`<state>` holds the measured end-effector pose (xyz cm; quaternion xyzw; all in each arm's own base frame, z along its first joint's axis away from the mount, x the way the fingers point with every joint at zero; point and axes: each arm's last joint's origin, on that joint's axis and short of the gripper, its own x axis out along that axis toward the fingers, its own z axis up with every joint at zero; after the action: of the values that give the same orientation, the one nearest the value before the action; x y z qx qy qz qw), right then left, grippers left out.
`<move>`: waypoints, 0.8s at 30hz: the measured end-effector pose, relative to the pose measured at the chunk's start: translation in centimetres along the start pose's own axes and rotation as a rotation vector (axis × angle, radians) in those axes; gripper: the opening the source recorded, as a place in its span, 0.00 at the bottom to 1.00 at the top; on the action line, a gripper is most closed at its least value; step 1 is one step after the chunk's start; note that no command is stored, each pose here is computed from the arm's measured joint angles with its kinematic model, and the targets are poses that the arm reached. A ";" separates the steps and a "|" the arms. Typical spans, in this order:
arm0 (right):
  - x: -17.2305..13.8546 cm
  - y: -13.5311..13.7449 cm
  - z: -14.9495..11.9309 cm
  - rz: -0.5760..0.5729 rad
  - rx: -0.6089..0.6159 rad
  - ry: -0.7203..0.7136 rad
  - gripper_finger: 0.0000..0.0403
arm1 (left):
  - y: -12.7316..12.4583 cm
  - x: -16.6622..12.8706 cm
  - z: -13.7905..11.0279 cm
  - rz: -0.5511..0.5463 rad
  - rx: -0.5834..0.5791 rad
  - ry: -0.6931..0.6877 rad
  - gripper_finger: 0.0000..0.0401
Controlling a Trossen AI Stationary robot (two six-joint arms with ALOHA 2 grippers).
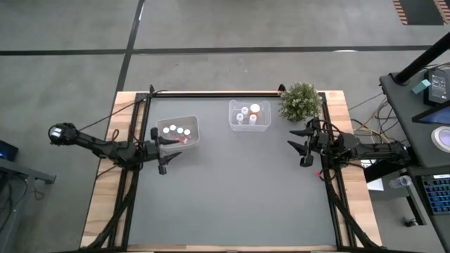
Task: Pick and place medicine bottles into bin by pill shape (circle, oval)
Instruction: Return to Home Position
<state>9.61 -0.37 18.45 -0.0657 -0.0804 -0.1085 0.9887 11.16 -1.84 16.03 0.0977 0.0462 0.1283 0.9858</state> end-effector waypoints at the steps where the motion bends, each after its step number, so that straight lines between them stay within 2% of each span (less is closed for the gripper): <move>1: 0.0 0.0 0.0 0.000 0.000 0.000 0.45 | 0.0 0.0 0.0 0.000 0.001 0.003 0.48; 24: 0.0 0.0 0.0 0.000 0.000 0.000 0.45 | -0.2 0.3 -0.4 -0.007 0.027 0.043 0.48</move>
<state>9.61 -0.37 18.46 -0.0657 -0.0806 -0.1085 0.9887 11.43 -1.92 15.55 0.1082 0.0694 0.1263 0.9836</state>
